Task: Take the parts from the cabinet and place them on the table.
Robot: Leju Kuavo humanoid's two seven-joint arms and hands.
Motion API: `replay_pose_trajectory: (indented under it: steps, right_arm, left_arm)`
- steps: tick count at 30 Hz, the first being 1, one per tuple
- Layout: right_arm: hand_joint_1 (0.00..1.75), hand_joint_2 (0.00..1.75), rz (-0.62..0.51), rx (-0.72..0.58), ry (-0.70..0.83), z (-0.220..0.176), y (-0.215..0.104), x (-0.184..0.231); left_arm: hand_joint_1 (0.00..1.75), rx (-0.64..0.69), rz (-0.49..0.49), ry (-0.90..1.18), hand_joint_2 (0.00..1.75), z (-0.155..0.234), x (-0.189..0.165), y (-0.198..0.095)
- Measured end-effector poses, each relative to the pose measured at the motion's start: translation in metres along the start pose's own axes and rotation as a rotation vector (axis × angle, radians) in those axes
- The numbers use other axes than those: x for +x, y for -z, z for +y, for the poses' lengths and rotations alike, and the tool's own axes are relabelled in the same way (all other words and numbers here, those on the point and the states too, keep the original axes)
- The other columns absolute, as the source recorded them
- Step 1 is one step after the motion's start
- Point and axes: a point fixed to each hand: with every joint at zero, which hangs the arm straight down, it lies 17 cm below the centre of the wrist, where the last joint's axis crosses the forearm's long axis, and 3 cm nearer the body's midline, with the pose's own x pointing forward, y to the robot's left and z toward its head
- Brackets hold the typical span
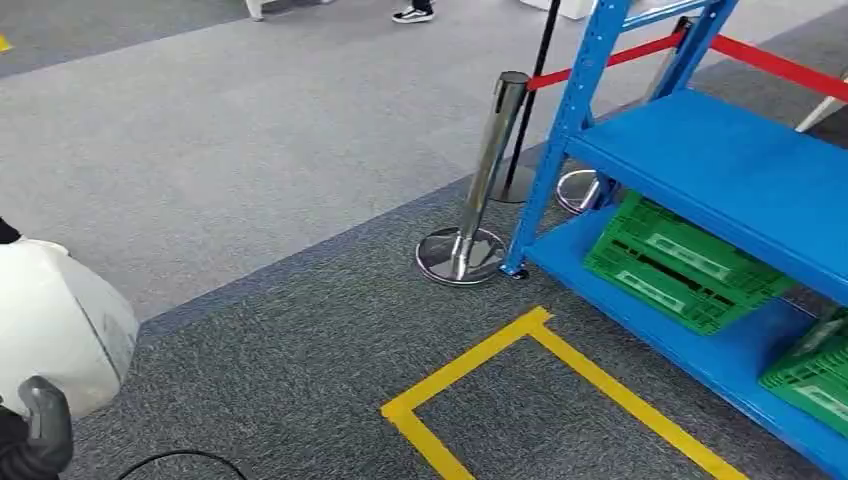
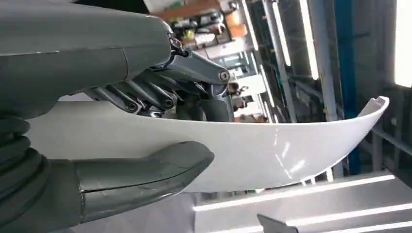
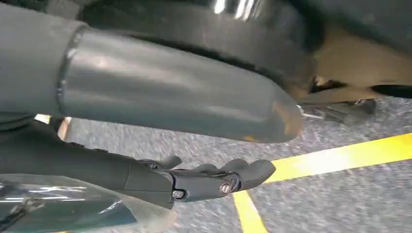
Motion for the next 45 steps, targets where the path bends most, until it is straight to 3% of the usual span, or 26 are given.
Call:
replay_pose_trajectory:
  steps: [8, 45]
  right_arm:
    - [0.00, 0.00, -0.016, 0.014, -0.074, 0.007, -0.001, 0.004]
    - [0.00, 0.00, -0.046, 0.025, -0.114, 0.011, -0.001, 0.013]
  left_arm:
    - [1.75, 0.011, -0.008, 0.012, 1.75, 0.005, -0.001, 0.004]
    - [1.75, 0.027, 0.007, -0.027, 1.75, 0.015, -0.016, 0.012]
